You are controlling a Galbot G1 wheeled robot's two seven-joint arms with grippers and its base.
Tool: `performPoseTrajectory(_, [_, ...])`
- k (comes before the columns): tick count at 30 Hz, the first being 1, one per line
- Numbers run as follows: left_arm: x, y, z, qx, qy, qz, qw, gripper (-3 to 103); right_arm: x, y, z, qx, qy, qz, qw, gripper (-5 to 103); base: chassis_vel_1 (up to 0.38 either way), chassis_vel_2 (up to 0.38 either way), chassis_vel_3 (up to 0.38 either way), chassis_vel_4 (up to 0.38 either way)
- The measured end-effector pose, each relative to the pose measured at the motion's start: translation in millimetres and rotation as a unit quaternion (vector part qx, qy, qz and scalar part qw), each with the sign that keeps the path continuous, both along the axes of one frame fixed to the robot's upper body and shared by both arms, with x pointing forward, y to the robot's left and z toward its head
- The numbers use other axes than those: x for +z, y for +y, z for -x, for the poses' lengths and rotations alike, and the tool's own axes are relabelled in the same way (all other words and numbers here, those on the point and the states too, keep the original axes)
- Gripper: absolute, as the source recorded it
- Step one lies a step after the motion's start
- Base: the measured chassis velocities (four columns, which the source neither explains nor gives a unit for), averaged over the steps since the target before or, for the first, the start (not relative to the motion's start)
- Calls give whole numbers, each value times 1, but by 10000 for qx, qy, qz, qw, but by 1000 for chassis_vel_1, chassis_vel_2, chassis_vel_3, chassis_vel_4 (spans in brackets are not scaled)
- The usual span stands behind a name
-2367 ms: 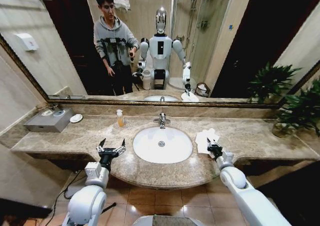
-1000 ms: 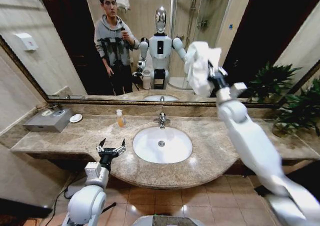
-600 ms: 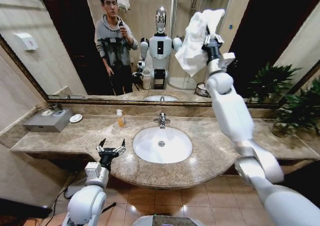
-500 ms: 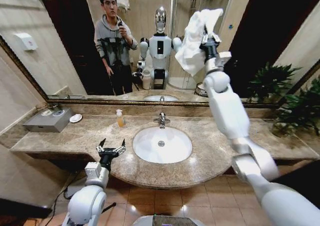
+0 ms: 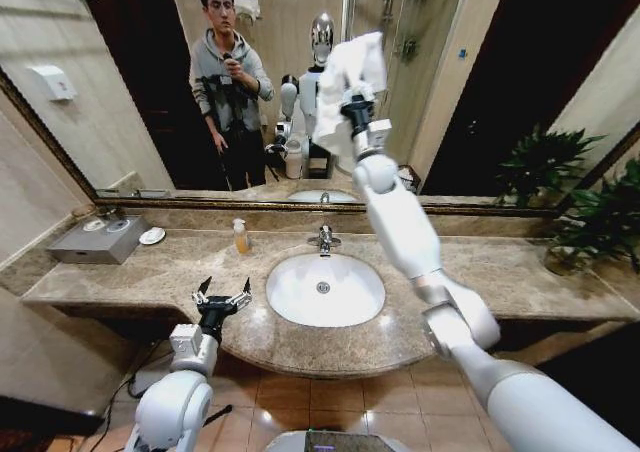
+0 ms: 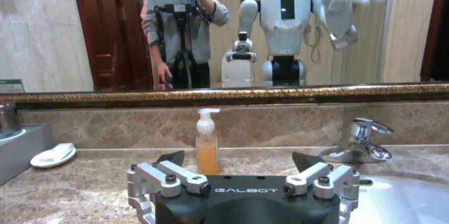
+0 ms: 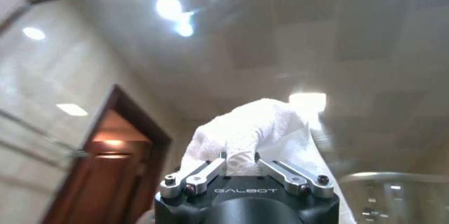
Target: Pick up the towel from the sink counter and wipe the mirror surface.
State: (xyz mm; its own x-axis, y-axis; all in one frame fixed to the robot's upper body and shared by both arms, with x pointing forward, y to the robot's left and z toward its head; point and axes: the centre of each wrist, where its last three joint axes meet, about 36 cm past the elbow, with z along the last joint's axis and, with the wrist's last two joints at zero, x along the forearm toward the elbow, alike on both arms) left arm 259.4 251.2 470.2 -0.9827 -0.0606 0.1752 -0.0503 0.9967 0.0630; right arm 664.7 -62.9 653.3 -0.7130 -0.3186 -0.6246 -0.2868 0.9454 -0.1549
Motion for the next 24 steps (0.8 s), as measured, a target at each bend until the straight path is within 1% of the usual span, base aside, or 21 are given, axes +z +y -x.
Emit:
performPoseTrajectory(3, [0, 0, 0, 0, 0, 0, 10000, 100, -8, 8, -4, 16, 60, 44, 10000, 5, 0, 0, 0, 0])
performPoseTrajectory(5, [0, 0, 0, 0, 1, 0, 10000, 100, -11, -2, -14, -159, 116, 6, 9998, 5, 0, 0, 0, 0])
performPoseTrajectory(8, [0, 0, 0, 0, 0, 0, 10000, 100, -15, -40, -36, -618, 225, -85, 9978, 5, 0, 0, 0, 0])
performPoseTrajectory(9, [0, 0, 0, 0, 0, 0, 10000, 100, -15, -40, -36, -618, 225, -85, 9978, 5, 0, 0, 0, 0])
performPoseTrajectory(10, [0, 0, 0, 0, 0, 0, 10000, 100, -16, -52, -41, -743, 238, -94, 9969, 5, 0, 0, 0, 0])
performPoseTrajectory(11, [0, 0, 0, 1, 0, 0, 10000, 100, -14, -75, -48, -975, 235, -124, 9949, 5, 0, 0, 0, 0])
performPoseTrajectory(13, [0, 0, 0, 0, 0, 0, 10000, 100, -10, -105, -52, -1272, 223, -214, 9914, 5, 0, 0, 0, 0])
performPoseTrajectory(14, [0, 0, 0, 0, 0, 0, 10000, 100, -10, -105, -52, -1272, 223, -214, 9914, 5, 0, 0, 0, 0])
performPoseTrajectory(15, [0, 0, 0, 0, 1, 0, 10000, 100, -8, -118, -53, -1396, 217, -271, 9896, 5, 0, 0, 0, 0])
performPoseTrajectory(16, [0, 0, 0, 0, 1, 0, 10000, 100, -7, -126, -53, -1463, 214, -316, 9885, 5, 0, 0, 0, 0])
performPoseTrajectory(20, [0, 0, 0, 0, 1, 0, 10000, 100, -3, -135, -50, -1552, 189, -374, 9870, 5, 0, 0, 0, 0])
performPoseTrajectory(22, [0, 0, 0, 0, 1, 0, 10000, 100, -4, -129, -50, -1539, 178, -352, 9873, 5, 0, 0, 0, 0])
performPoseTrajectory(23, [0, 0, 0, 0, 1, 0, 10000, 100, -7, -120, -50, -1471, 181, -309, 9885, 5, 0, 0, 0, 0])
performPoseTrajectory(24, [0, 0, 0, 0, 1, 0, 10000, 100, -7, -120, -50, -1471, 181, -309, 9885, 5, 0, 0, 0, 0])
